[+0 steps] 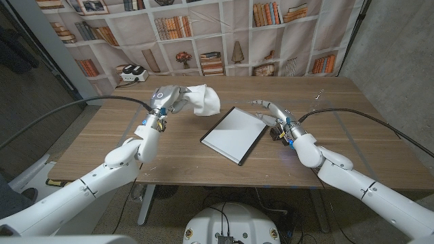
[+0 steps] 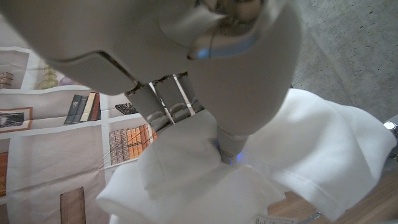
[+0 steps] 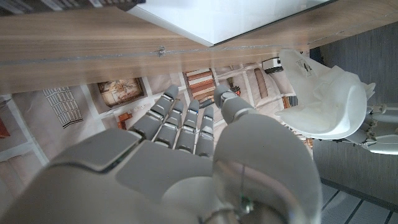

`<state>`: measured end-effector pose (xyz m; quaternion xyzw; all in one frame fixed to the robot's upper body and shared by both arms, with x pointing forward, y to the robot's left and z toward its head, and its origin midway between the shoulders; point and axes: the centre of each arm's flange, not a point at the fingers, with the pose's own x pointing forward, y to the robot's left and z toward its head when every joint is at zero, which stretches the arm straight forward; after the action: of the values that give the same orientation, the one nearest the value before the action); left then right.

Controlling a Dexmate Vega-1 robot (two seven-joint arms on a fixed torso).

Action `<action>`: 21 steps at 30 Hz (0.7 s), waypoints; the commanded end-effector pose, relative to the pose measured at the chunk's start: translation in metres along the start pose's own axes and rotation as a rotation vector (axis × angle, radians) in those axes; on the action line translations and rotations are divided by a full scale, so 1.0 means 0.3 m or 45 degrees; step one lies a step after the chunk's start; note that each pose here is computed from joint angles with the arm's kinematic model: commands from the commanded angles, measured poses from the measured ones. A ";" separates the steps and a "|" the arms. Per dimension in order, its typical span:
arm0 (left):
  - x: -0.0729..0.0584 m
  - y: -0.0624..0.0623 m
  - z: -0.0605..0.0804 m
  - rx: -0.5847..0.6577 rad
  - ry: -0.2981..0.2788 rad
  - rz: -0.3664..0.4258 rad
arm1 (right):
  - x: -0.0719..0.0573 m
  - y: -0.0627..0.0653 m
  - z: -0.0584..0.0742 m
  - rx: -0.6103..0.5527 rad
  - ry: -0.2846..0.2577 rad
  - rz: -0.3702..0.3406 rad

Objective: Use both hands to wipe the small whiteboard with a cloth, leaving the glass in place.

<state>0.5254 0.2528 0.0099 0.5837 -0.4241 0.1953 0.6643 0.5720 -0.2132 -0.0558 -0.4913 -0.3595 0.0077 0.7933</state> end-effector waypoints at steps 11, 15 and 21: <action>-0.009 0.001 0.027 -0.004 -0.033 -0.001 | 0.023 0.021 0.030 -0.216 -0.061 0.127; 0.001 -0.014 0.048 -0.001 -0.074 -0.029 | 0.032 0.033 0.019 -0.220 -0.052 0.163; 0.012 -0.031 0.085 -0.005 -0.140 -0.064 | 0.037 0.053 0.015 -0.259 -0.044 0.198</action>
<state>0.5217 0.2420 0.0082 0.5889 -0.4361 0.1793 0.6564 0.5753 -0.2007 -0.0558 -0.5630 -0.3526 0.0311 0.7468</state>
